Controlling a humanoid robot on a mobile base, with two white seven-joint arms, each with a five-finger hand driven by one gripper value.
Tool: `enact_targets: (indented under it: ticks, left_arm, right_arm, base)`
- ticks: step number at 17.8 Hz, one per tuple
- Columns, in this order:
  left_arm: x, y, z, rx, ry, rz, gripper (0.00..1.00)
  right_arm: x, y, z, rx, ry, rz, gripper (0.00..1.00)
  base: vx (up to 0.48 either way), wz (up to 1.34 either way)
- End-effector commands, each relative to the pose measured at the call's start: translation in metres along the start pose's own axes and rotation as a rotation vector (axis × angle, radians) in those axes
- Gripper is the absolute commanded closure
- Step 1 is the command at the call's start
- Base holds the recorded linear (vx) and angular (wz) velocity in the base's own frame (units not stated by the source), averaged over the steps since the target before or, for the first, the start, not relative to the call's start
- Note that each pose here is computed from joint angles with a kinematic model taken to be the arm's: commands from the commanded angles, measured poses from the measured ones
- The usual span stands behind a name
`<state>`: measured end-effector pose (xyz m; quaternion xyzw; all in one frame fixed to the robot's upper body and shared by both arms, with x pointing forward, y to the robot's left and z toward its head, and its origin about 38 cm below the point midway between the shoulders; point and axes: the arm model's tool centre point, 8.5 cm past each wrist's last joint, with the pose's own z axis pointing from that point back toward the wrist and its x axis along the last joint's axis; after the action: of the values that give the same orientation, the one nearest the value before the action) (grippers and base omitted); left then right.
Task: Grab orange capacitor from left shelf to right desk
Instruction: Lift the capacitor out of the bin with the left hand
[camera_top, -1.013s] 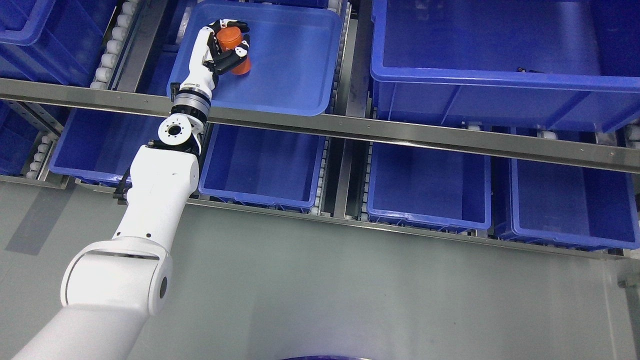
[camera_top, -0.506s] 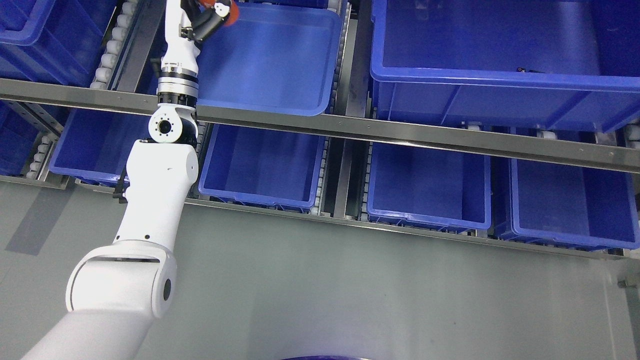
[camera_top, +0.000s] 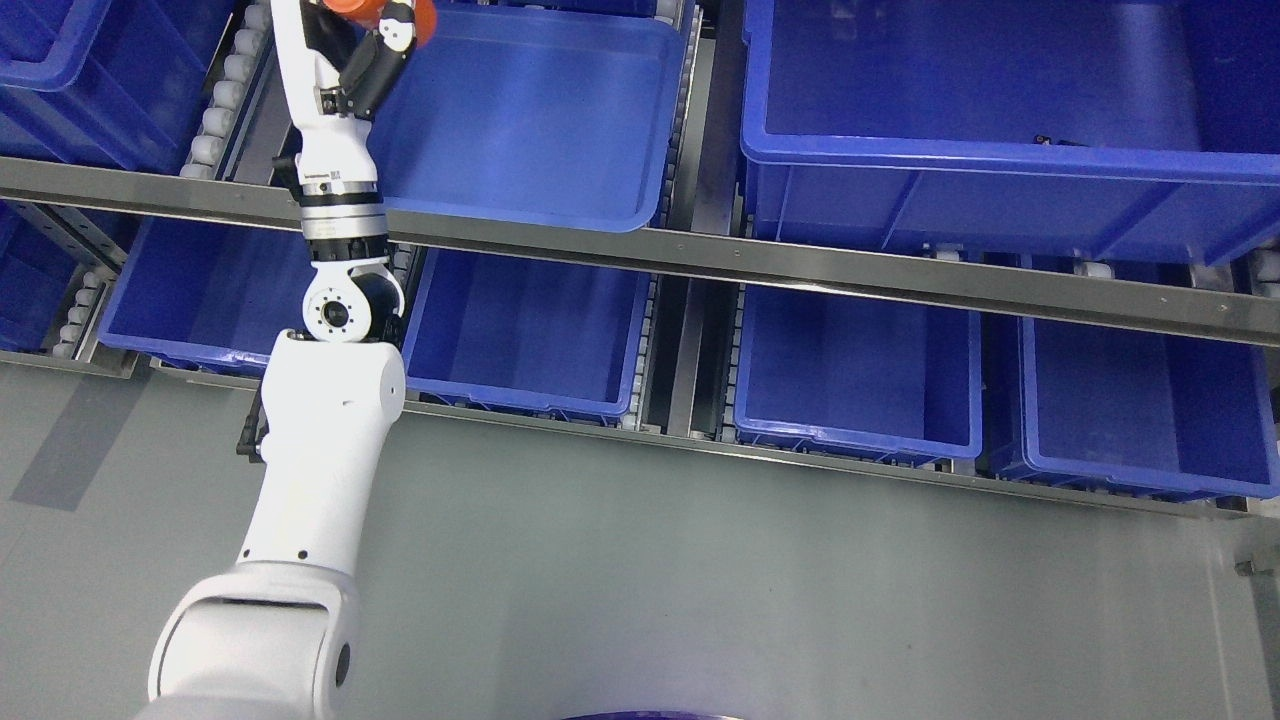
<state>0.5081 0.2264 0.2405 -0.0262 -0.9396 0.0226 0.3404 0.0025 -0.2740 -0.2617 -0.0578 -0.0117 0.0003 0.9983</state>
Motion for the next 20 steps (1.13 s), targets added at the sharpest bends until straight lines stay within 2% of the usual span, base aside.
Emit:
enact_targets:
  ticks: [1, 4, 9, 20]
  left_arm:
    - [0.082, -0.044, 0.032, -0.116, -0.197, 0.105, 1.0]
    - [0.085, -0.04, 0.046, -0.1, -0.122, 0.102, 1.0]
    - [0.086, -0.037, 0.049, -0.012, 0.123, 0.13, 0.99]
    - [0.079, -0.034, 0.066, -0.003, 0.163, 0.127, 0.99]
  right_arm:
    - [-0.007, -0.011, 0.0, -0.019, 0.003, -0.008, 0.0]
    - [-0.007, -0.011, 0.0, -0.019, 0.002, -0.008, 0.0]
    - [-0.007, -0.011, 0.0, -0.019, 0.003, -0.008, 0.0]
    - [-0.007, -0.011, 0.0, -0.019, 0.003, -0.008, 0.0]
  base:
    - [0.0, 0.0]
    - [0.0, 0.0]
    - [0.0, 0.0]
    - [-0.029, -0.07]
